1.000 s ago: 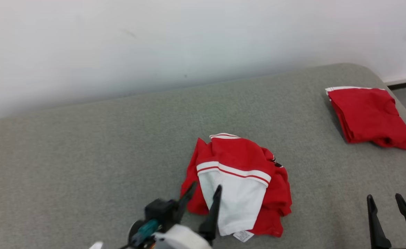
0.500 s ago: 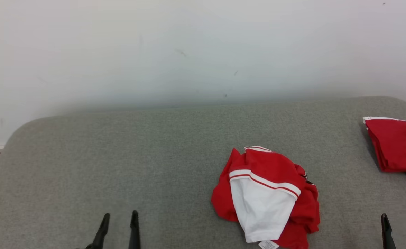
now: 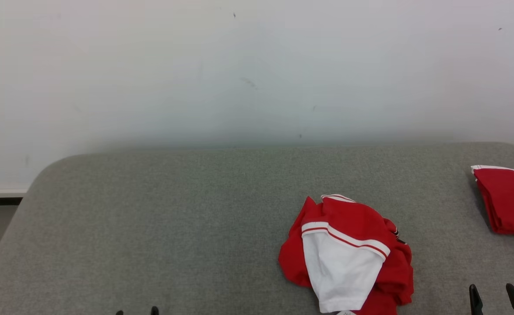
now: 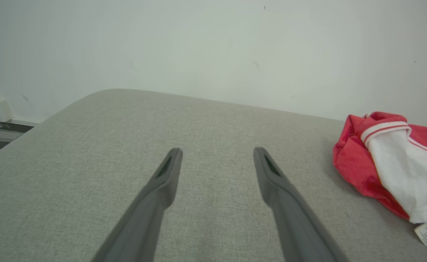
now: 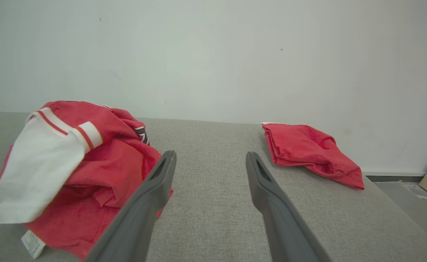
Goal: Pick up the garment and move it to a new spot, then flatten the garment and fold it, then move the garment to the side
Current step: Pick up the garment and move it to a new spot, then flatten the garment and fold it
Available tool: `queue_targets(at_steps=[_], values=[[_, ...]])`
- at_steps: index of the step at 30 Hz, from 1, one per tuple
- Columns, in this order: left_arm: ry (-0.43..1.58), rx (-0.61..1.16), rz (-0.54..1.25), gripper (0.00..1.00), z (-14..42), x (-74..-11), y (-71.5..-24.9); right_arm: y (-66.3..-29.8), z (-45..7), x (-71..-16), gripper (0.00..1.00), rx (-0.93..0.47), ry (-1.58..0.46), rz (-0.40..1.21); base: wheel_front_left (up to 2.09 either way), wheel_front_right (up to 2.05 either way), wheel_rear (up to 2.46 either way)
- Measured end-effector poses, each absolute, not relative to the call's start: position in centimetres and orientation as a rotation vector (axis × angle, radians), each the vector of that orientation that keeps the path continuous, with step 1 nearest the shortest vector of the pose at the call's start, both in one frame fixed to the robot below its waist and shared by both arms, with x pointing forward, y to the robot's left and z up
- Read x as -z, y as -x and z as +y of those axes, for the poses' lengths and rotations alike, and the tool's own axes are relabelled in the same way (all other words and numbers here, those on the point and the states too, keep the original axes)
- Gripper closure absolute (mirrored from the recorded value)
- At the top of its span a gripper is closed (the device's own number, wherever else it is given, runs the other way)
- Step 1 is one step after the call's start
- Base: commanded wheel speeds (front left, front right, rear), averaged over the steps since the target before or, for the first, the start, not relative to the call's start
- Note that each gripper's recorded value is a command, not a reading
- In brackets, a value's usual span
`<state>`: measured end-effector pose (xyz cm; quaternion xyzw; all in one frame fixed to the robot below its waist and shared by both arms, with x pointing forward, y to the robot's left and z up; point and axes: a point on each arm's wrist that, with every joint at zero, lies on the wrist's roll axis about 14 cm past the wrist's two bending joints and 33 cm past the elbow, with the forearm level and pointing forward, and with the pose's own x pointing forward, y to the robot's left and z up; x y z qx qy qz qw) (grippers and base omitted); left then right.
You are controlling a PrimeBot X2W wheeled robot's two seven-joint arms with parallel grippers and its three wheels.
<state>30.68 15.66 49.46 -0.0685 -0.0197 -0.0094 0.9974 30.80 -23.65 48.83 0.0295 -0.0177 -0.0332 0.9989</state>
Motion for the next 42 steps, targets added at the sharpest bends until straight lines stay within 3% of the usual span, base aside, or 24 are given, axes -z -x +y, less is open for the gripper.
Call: queue_targets(at_steps=[15,25,35,42], values=[[0.154,0.08,-0.051,0.0,14.1,-49.9,-31.7,-30.7,-23.5,-48.7,0.0,0.058,-0.053,-0.029,0.0,0.0,0.0],[0.254,0.383,-0.159,0.0,4.6,-54.6,-35.5,-29.9,-25.4,-49.7,0.0,0.122,-0.048,-0.058,0.0,0.0,0.0],[0.388,0.682,-0.021,0.0,-5.1,-52.8,-38.0,-28.3,-27.3,-48.4,0.0,0.218,-0.062,-0.012,0.0,0.0,0.0],[0.391,0.725,0.105,0.0,-7.7,-49.0,-40.3,-28.1,-28.5,-47.4,0.0,0.273,-0.062,0.03,0.0,0.0,0.0]])
